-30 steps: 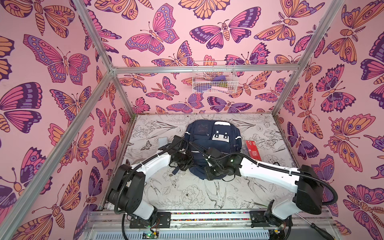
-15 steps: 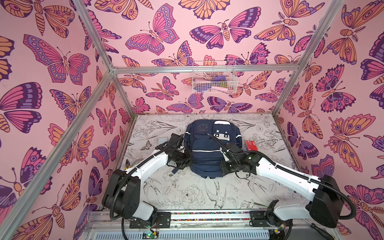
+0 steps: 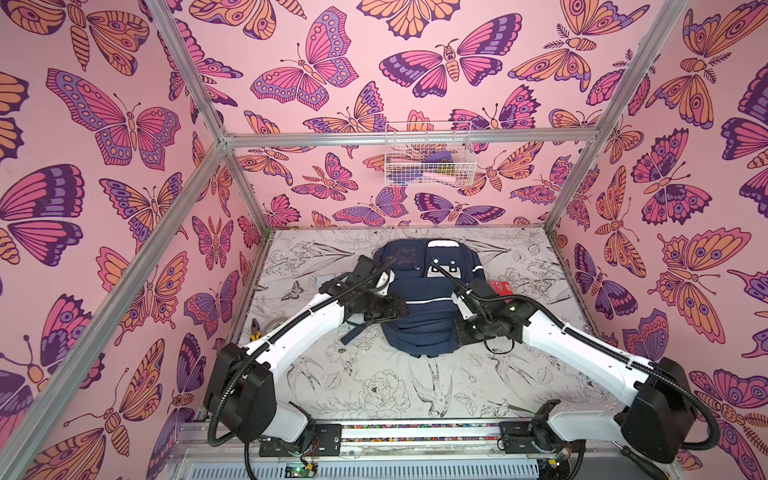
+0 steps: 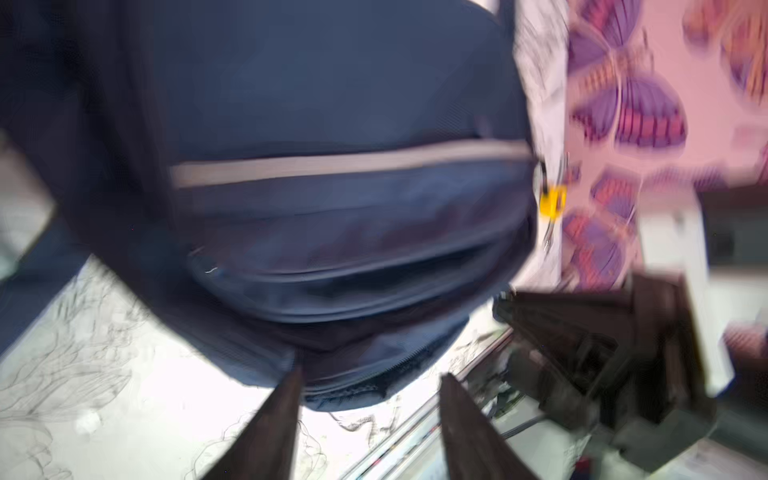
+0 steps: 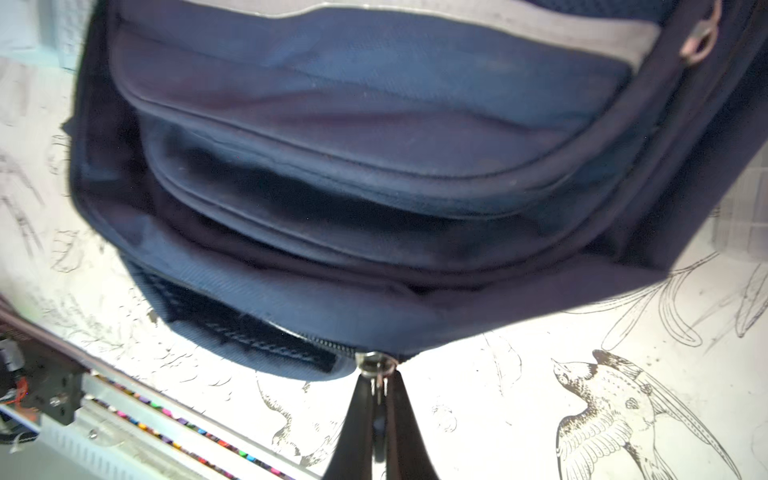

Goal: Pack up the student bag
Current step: 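Drag the zipper pull toward the left gripper with the right gripper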

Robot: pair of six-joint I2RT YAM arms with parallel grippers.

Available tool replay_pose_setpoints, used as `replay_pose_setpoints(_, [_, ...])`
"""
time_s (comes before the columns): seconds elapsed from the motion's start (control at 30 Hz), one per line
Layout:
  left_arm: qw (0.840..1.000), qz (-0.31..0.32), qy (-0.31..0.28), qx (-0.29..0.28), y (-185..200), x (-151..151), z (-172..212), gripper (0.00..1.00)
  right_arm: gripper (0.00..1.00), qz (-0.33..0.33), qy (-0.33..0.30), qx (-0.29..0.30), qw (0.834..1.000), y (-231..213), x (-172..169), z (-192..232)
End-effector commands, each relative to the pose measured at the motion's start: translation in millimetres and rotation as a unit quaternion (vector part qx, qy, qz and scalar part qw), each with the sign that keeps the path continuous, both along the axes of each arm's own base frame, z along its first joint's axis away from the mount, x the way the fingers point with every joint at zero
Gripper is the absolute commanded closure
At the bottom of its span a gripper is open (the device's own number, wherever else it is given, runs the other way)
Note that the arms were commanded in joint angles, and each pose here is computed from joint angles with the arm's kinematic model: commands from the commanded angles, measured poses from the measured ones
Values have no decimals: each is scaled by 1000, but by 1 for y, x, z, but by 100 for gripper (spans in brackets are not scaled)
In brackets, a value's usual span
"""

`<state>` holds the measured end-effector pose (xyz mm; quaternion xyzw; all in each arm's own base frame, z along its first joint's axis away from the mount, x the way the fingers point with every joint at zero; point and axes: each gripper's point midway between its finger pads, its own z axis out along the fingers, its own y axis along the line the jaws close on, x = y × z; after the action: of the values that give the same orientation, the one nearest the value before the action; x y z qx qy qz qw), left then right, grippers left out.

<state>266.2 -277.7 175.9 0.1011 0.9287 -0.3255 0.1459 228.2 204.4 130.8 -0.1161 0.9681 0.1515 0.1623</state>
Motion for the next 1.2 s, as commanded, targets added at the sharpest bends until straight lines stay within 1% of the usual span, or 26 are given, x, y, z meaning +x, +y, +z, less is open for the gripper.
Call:
replay_pose_setpoints(0.0, [996,-68,-51,32,-7,-10,1,33,100,17,-20,54,998,17,4,31])
replay_pose_setpoints(0.03, [996,-77,-43,28,-13,-13,-2,27,100,17,-19,61,998,20,4,32])
replay_pose_setpoints(0.1, [994,-97,-37,29,-24,-19,-6,22,100,17,-15,76,997,25,4,32])
replay_pose_setpoints(0.23, [989,-135,-47,37,-36,-30,-12,19,100,13,-12,92,996,28,3,32])
replay_pose_setpoints(0.37, [980,-177,-68,67,-39,-34,-30,14,100,8,-11,107,994,30,1,32])
replay_pose_setpoints(0.47, [975,-184,-75,95,-37,-31,-44,16,100,5,-10,115,993,31,-1,33])
replay_pose_setpoints(0.5, [975,-183,-76,100,-38,-30,-46,18,100,4,-10,116,993,31,-1,32])
replay_pose_setpoints(0.57, [974,-181,-76,112,-38,-28,-51,29,100,1,-10,118,993,31,-1,32])
replay_pose_setpoints(0.67, [973,-180,-70,125,-40,-27,-60,52,100,-2,-10,116,993,29,-2,31])
replay_pose_setpoints(0.7, [973,-178,-69,130,-40,-26,-63,58,100,-3,-10,115,993,28,-2,30])
replay_pose_setpoints(0.77, [972,-171,-68,143,-35,-25,-68,65,100,-6,-11,115,993,27,-3,31])
replay_pose_setpoints(0.8, [972,-167,-70,150,-32,-24,-70,73,100,-7,-11,114,993,26,-3,30])
replay_pose_setpoints(0.93, [970,-160,-76,164,-26,-22,-73,96,100,-12,-14,109,994,22,-4,29])
replay_pose_setpoints(0.97, [970,-158,-76,167,-25,-22,-74,100,100,-14,-13,107,994,21,-4,28])
replay_pose_setpoints(1.17, [968,-144,-90,184,-15,-18,-73,100,100,-20,-14,105,994,19,-4,26])
